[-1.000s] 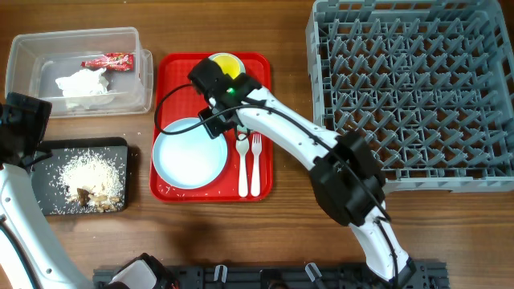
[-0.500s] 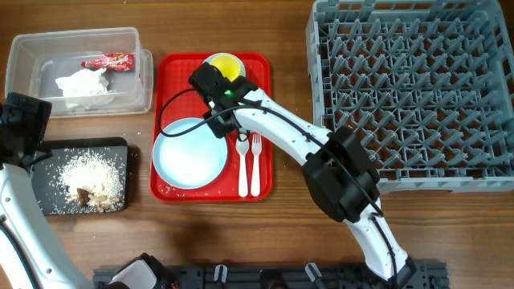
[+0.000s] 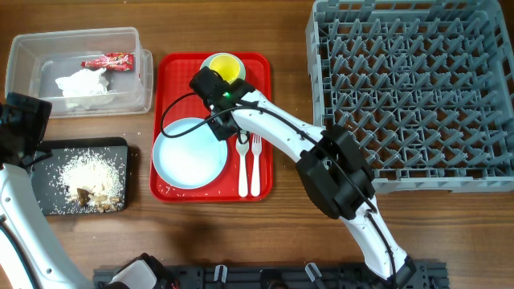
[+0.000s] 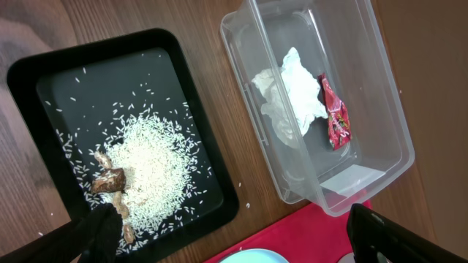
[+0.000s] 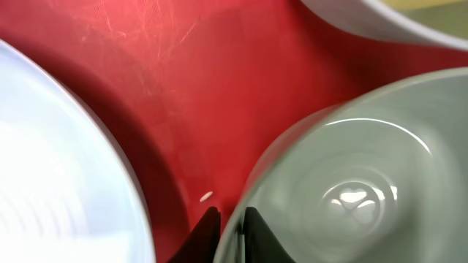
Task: Sort waste into correct bins and load items into the dishwasher rack
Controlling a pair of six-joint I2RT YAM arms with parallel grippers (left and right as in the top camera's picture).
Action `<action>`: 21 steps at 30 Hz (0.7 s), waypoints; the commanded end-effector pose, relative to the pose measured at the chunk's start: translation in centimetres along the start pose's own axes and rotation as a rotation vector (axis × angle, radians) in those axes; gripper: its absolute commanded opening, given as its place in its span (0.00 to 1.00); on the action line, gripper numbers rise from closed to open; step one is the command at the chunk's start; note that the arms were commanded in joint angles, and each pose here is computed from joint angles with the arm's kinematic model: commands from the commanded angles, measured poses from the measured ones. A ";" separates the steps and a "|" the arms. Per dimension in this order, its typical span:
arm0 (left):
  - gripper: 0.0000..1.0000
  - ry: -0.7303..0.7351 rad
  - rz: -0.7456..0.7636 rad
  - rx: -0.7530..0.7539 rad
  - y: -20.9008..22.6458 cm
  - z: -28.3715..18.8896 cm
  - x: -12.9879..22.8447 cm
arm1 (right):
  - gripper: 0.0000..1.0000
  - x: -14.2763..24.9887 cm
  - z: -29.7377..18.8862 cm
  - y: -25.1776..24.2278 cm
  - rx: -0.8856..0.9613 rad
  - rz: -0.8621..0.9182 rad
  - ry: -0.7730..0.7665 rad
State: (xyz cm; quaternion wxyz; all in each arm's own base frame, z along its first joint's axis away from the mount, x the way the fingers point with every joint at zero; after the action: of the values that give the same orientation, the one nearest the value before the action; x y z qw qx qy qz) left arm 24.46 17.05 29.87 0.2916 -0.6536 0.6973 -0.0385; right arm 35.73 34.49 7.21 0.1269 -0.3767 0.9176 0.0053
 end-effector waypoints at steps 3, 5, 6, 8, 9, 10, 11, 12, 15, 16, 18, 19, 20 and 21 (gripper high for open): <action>1.00 -0.012 -0.004 0.011 -0.2 -0.4 -0.3 | 0.04 -1.4 -4.5 -0.7 0.015 0.059 -0.089; 1.00 -0.012 -0.004 0.011 -0.2 -0.4 -0.3 | 0.04 -1.5 -5.9 -0.8 0.015 0.061 -0.108; 1.00 -0.012 -0.004 0.011 -0.2 -0.4 -0.3 | 0.04 -1.6 -7.4 -1.0 0.015 0.070 -0.131; 1.00 -0.012 -0.004 0.011 -0.2 -0.4 -0.3 | 0.04 -1.9 -10.3 -1.8 0.013 0.113 -0.185; 1.00 -0.012 -0.004 0.011 -0.2 -0.4 -0.3 | 0.04 -1.9 -11.5 -2.3 0.016 0.129 -0.210; 1.00 -0.012 -0.004 0.011 -0.2 -0.4 -0.3 | 0.04 -2.0 -13.0 -3.1 0.019 0.143 -0.239; 1.00 -0.012 -0.004 0.011 -0.2 -0.4 -0.3 | 0.04 -1.9 -14.6 -4.0 0.024 0.161 -0.271; 1.00 -0.012 -0.004 0.011 -0.2 -0.4 -0.3 | 0.04 -1.8 -15.9 -4.8 0.025 0.176 -0.295; 1.00 -0.012 -0.004 0.011 -0.2 -0.4 -0.3 | 0.04 -0.7 -20.7 -9.0 0.055 0.245 -0.385; 1.00 -0.012 -0.004 0.011 -0.2 -0.4 -0.3 | 0.04 -0.2 -22.0 -10.9 0.067 0.283 -0.413; 1.00 -0.012 -0.004 0.011 -0.2 -0.4 -0.3 | 0.04 1.3 -24.0 -15.6 0.065 0.342 -0.465; 1.00 -0.012 -0.004 0.011 -0.2 -0.4 -0.3 | 0.04 2.1 -24.3 -18.0 0.045 0.379 -0.480; 1.00 -0.012 -0.004 0.011 -0.2 -0.4 -0.3 | 0.04 3.2 -24.3 -20.6 0.003 0.408 -0.496; 1.00 -0.012 -0.004 0.011 -0.2 -0.4 -0.3 | 0.04 4.0 -24.0 -22.7 -0.045 0.419 -0.511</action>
State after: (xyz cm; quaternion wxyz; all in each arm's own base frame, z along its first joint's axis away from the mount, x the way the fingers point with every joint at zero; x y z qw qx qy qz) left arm 24.46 17.05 29.87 0.2916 -0.6536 0.6973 -0.0385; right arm 41.35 17.62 30.67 0.3362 -0.1711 0.9228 0.0787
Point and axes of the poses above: each gripper's point midway between its finger pads, its own z axis out along the fingers, its own y axis along the line the jaws close on, x = y × z, the point moved 6 cm from there along -z, back along the fingers, and after that the axes turned 11 degrees about -z, right-handed, at the moved point
